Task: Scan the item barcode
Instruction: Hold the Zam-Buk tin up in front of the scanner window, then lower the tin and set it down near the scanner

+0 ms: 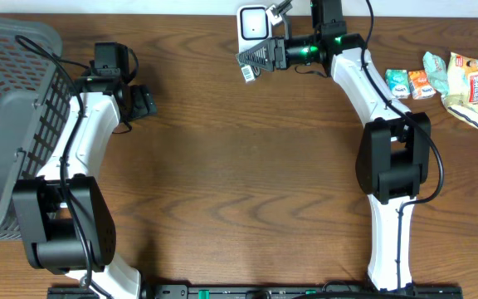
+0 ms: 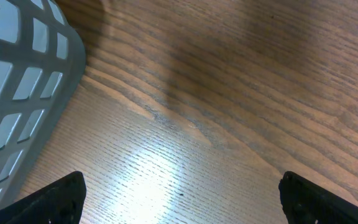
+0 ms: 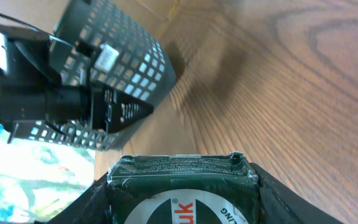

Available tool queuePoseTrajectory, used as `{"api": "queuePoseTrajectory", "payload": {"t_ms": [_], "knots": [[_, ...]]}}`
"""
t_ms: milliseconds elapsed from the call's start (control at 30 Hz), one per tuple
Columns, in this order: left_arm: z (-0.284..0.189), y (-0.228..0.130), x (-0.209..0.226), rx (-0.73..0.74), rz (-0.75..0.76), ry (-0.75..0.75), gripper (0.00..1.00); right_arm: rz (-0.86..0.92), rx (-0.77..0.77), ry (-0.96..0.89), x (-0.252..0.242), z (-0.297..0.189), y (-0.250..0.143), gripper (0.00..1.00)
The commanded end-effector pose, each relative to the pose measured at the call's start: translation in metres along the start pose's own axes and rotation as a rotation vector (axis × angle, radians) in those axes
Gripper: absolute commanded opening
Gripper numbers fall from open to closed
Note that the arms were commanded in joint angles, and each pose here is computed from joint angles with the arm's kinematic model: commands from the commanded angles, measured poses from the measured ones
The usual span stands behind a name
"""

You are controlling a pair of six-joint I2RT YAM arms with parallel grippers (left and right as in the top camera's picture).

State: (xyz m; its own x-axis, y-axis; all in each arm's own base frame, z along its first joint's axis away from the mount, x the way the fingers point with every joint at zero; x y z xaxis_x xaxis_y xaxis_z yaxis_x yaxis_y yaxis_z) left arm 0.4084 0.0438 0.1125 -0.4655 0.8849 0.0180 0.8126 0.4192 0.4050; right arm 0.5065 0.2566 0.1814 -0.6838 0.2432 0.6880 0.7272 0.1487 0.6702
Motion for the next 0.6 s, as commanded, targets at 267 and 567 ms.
{"api": "queuePoseTrajectory", "payload": {"t_ms": [267, 567], "knots": [[0.001, -0.002, 0.001, 0.003, 0.015, 0.007, 0.98, 0.018, 0.309, -0.329, -0.044, -0.004, -0.084, 0.52], [0.001, -0.002, 0.001, 0.003, 0.015, 0.007, 0.98, 0.007, 0.56, -0.705, -0.092, -0.03, -0.138, 0.52]]}}
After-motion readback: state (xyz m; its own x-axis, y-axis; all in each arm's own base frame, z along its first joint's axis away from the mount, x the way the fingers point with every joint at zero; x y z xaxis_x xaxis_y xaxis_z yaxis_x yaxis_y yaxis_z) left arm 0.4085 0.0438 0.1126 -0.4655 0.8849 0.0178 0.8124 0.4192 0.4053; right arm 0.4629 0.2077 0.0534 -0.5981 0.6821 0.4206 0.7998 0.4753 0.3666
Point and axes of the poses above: each gripper's point midway between its finger pads, its own z axis out along the fingers, its own x axis along the line the jaws close on, y = z × x, the point moved 2 cm from there along -z, back along the fingers, and after that the axes turned 5 degrees about -z, right-handed, at the moved point
